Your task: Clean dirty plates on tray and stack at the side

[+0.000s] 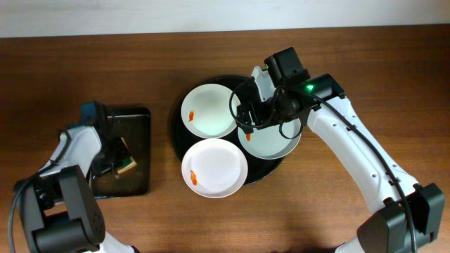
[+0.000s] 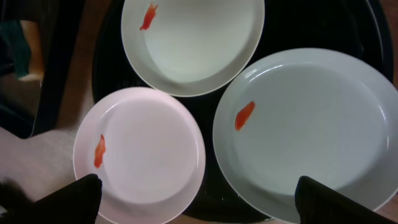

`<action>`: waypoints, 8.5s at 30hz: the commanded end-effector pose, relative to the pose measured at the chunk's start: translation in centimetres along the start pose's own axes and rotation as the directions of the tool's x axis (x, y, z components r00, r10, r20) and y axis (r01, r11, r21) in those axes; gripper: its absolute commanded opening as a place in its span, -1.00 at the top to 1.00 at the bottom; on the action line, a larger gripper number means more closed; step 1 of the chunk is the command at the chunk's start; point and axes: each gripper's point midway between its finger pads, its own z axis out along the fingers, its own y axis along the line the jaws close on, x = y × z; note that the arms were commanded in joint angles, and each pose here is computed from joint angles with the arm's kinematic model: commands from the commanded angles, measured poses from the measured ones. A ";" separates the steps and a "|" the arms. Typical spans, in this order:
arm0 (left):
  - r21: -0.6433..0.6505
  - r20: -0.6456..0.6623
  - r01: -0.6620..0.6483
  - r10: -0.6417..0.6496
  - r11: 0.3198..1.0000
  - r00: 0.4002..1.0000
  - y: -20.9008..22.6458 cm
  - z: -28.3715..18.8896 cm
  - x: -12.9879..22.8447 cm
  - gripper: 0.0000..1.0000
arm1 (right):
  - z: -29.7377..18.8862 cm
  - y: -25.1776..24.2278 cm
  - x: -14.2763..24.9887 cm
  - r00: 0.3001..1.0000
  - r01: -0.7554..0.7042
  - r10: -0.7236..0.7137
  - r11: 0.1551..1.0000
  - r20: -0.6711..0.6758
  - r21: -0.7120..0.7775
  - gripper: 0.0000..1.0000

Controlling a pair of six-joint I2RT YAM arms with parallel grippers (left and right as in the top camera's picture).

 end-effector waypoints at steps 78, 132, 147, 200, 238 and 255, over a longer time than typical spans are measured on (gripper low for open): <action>0.136 0.123 -0.238 0.222 0.962 0.967 -4.2 -3.8 -5.1 0.92 | -0.4 0.1 -0.1 1.000 -0.007 0.007 1.000 0.010 -0.003 -0.97; 0.367 0.403 -0.673 0.543 0.642 0.737 -28.2 -7.0 0.9 1.00 | 18.7 -6.1 -4.1 0.997 -0.071 0.073 0.996 -0.020 0.057 0.36; 0.403 0.204 -0.508 0.467 0.761 0.861 -28.2 -0.6 2.6 1.00 | 18.9 -6.1 -4.0 0.997 -0.075 0.076 0.996 -0.022 0.057 0.92; 0.236 0.127 -0.551 0.537 0.800 0.834 -25.4 -6.8 0.5 1.00 | -0.2 -7.0 -11.9 0.972 0.091 -0.231 0.562 0.051 0.822 0.92; 0.234 0.128 -0.562 0.548 0.794 0.827 -25.4 -6.7 0.5 1.00 | -11.7 -31.0 1.8 0.594 -0.796 0.766 0.517 0.246 0.314 0.92; 0.234 0.126 -0.562 0.548 0.794 0.827 -25.3 -6.7 0.6 1.00 | -4.7 -37.9 13.7 0.429 -0.885 0.888 0.376 0.165 0.273 -0.25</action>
